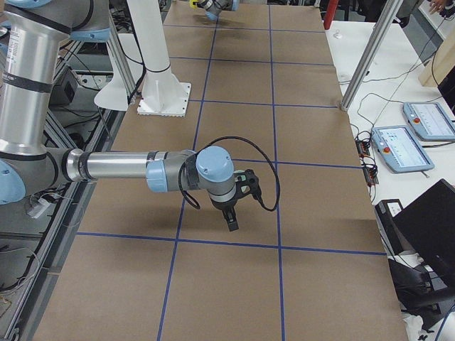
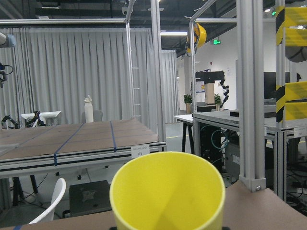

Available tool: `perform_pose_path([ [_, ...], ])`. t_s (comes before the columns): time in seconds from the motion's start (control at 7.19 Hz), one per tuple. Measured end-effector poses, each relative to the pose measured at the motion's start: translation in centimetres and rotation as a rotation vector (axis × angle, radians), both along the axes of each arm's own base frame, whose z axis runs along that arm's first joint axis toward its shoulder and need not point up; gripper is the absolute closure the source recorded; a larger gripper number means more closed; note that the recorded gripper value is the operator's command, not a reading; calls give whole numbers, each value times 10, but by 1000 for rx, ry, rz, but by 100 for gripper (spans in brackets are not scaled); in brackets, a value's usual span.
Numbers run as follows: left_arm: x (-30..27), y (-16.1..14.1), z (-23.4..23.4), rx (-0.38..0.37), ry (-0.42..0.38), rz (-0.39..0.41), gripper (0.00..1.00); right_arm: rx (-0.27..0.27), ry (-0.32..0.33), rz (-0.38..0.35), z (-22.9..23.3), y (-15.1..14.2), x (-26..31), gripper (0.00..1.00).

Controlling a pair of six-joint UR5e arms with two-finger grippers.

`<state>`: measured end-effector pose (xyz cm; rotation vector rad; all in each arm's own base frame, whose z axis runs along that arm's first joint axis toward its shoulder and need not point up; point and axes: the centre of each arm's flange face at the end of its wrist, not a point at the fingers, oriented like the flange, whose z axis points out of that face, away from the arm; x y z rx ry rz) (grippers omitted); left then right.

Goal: Transfer and stack yellow cup on green cup

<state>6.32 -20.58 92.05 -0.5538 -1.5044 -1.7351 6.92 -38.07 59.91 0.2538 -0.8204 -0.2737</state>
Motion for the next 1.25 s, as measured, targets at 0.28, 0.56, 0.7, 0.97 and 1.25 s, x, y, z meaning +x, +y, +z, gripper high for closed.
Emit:
perform_pose_path([
  [0.28,-9,-5,1,32,-14,114,100,8,-11,1,-5,-5,-1,0],
  [0.56,-18,-14,2,83,-21,237,100,18,-22,0,-9,-9,-1,0],
  [0.7,-22,-21,0,118,-21,304,100,19,-24,0,-10,-11,-1,0],
  [0.97,-27,-38,-6,208,-19,436,100,19,-24,1,-10,-11,-1,0],
  [1.25,-34,-62,-9,337,-18,580,100,-2,-28,18,-9,-11,-1,0],
])
